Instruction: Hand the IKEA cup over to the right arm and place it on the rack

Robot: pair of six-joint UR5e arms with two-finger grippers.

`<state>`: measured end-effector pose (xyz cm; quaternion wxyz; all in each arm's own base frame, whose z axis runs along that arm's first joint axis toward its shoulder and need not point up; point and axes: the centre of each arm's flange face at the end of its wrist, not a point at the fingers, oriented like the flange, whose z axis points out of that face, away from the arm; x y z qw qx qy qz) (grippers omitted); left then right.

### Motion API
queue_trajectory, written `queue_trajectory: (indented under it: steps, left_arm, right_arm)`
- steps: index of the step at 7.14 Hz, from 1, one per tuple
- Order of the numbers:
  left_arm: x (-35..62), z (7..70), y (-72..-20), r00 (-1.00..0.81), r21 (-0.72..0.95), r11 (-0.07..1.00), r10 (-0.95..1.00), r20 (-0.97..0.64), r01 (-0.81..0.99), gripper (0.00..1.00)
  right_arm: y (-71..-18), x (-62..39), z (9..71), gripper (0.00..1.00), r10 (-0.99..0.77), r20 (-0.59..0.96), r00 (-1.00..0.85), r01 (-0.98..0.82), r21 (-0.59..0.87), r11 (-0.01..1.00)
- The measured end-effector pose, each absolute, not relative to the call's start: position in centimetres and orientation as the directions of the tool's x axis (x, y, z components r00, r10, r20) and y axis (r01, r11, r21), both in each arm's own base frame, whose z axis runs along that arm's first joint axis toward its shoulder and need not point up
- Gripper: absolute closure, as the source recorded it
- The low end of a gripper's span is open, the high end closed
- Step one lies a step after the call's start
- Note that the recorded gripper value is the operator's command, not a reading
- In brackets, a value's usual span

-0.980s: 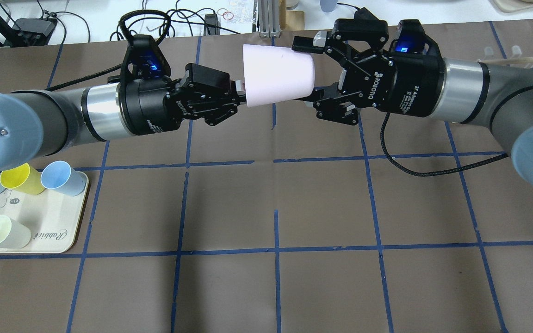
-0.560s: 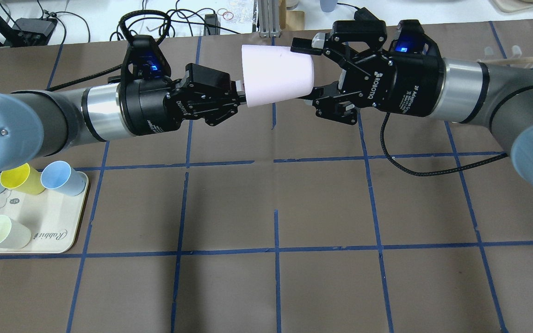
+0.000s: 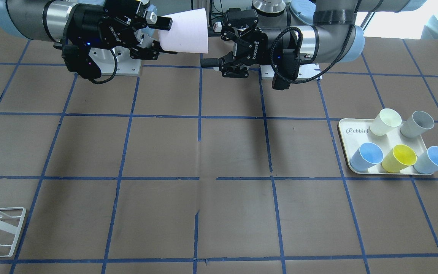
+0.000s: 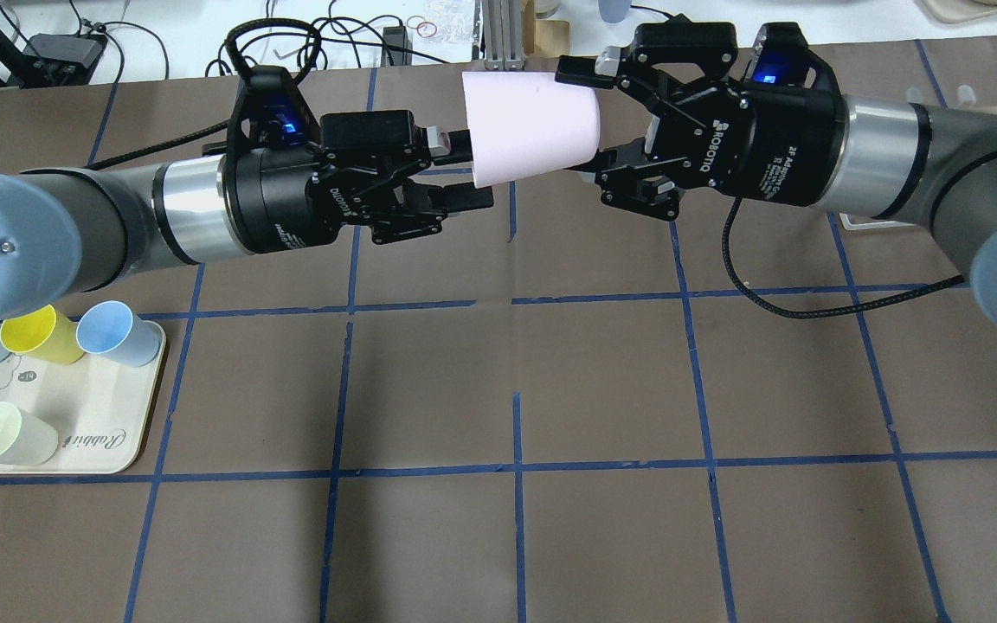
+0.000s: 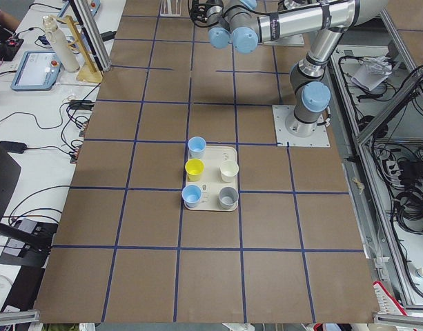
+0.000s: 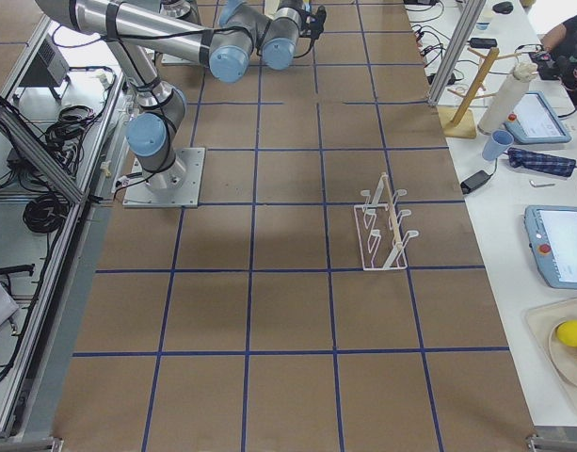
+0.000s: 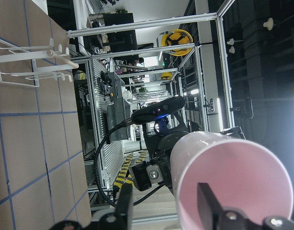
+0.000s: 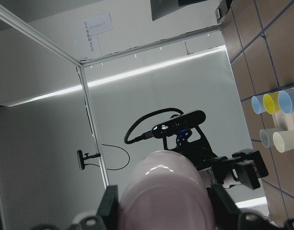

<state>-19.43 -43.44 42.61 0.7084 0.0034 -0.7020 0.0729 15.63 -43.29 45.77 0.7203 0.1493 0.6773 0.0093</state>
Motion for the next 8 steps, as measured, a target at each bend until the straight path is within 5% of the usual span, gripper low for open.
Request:
queue_trajectory:
  steps: [4, 8]
  left_arm:
    - [-17.9, 45.5, -44.6, -0.157, -0.019, 1.000, 0.019, 0.987, -0.001, 0.00]
    - [-15.6, 42.7, -46.9, -0.600, 0.028, 0.997, 0.022, 0.800, 0.075, 0.00]
  right_arm:
    - [-44.6, 10.5, 45.4, 0.77, 0.237, -0.971, 0.022, 0.280, 0.233, 0.931]
    - [-44.7, 4.3, 48.9, 0.83, 0.280, -0.825, -0.492, 0.300, 0.141, 0.943]
